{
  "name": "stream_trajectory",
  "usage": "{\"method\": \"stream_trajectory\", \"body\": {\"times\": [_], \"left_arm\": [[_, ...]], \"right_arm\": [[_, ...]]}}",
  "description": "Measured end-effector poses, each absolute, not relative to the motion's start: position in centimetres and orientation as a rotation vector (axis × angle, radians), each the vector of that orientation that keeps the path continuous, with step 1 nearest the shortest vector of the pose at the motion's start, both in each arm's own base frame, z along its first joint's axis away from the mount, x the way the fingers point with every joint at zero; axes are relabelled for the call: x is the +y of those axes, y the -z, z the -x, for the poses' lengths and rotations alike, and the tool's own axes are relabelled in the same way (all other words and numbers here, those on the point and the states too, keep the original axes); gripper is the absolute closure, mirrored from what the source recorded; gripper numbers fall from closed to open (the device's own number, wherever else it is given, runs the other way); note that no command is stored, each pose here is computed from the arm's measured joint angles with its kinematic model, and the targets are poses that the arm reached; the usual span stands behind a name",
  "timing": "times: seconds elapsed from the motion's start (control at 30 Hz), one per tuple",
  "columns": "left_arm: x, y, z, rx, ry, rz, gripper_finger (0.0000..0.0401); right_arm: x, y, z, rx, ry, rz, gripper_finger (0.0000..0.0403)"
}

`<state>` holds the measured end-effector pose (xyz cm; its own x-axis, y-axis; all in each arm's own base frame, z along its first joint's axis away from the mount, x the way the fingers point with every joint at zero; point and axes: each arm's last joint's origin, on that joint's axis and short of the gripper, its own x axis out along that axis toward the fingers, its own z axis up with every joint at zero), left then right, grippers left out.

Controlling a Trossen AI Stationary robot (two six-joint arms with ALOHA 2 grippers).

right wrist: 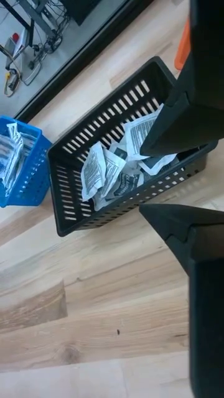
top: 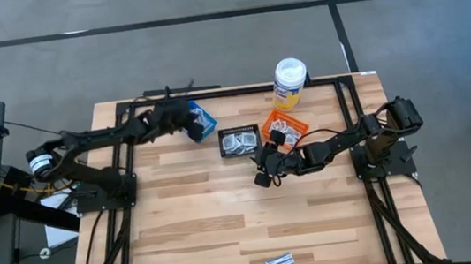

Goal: Pick & Place First Aid Supplies
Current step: Put the bandage into the blue container

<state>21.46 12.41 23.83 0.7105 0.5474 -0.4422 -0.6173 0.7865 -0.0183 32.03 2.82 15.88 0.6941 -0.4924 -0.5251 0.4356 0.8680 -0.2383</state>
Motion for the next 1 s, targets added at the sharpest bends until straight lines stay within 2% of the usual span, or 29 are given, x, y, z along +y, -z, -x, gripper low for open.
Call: {"method": "stream_trajectory", "body": {"times": [0.1, 0.4, 0.57, 0.8, 1.0], "left_arm": [[13.8, -23.2, -20.7, 0.475, -0.719, 0.192, 0.0388], [13.7, -22.3, -21.3, 0.518, -0.595, 0.219, 0.038], [13.8, -22.3, -21.2, 0.543, -0.712, 0.132, 0.0366], [13.8, -22.3, -21.2, 0.548, -0.736, 0.123, 0.0319], [14.2, -22.4, -20.8, 0.579, -0.904, 0.035, 0.0289]], "right_arm": [[2.8, -15.9, -32.0, 0.614, 0.519, 0.098, 0.0275], [2.8, -15.9, -32.0, 0.614, 0.519, 0.098, 0.0276], [2.8, -15.9, -32.0, 0.614, 0.519, 0.098, 0.0277], [2.8, -15.9, -32.0, 0.614, 0.519, 0.098, 0.0276], [2.8, -15.9, -32.0, 0.615, 0.515, 0.096, 0.0274]]}}
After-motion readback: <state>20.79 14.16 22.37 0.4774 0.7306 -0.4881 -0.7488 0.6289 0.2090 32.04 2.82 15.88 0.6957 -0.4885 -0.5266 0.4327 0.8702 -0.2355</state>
